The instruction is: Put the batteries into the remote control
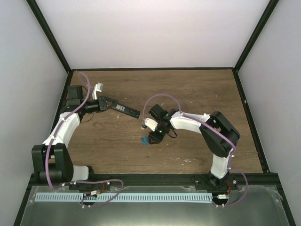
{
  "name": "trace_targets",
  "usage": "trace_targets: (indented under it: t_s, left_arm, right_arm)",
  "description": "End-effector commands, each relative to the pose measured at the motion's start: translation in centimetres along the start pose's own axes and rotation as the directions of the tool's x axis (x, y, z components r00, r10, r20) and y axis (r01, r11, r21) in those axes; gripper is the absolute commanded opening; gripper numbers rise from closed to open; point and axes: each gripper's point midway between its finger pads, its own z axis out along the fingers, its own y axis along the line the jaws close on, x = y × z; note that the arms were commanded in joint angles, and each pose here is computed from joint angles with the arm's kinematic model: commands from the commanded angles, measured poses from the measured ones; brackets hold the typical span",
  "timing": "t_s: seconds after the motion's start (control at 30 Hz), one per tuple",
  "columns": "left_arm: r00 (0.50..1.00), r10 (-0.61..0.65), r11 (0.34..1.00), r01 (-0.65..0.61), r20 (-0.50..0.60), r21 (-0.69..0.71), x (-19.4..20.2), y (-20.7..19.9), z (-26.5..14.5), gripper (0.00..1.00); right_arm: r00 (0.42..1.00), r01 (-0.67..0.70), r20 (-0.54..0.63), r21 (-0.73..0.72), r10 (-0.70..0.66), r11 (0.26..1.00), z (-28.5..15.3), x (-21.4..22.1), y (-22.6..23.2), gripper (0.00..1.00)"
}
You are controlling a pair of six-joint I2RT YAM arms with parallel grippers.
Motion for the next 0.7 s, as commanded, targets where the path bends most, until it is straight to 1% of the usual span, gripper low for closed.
trace_targets:
  t_s: [0.0, 0.3, 0.47, 0.67]
  left_arm:
    - [1.000, 0.027, 0.999, -0.027, 0.001, 0.021, -0.4, -0.6, -0.2, 0.00]
    - [1.000, 0.027, 0.999, -0.028, 0.003, 0.026, -0.5, -0.7, -0.2, 0.00]
    - [1.000, 0.027, 0.999, -0.027, 0.002, 0.029, -0.5, -0.7, -0.2, 0.00]
    - [1.000, 0.027, 0.999, -0.027, 0.002, 0.030, -0.5, -0.7, -0.2, 0.00]
  right_arm:
    - [0.994, -0.039, -0.095, 0.071, 0.046, 0.997, 1.2, 2.4, -1.7, 0.45]
    - [0.996, -0.045, -0.072, 0.110, 0.053, 0.993, 0.4, 2.2, -2.6, 0.34]
    - [0.996, -0.053, -0.061, 0.128, 0.061, 0.990, -0.1, 2.0, -3.1, 0.26]
    - [0.997, -0.068, -0.019, 0.137, 0.072, 0.988, -1.2, 1.4, -3.6, 0.18]
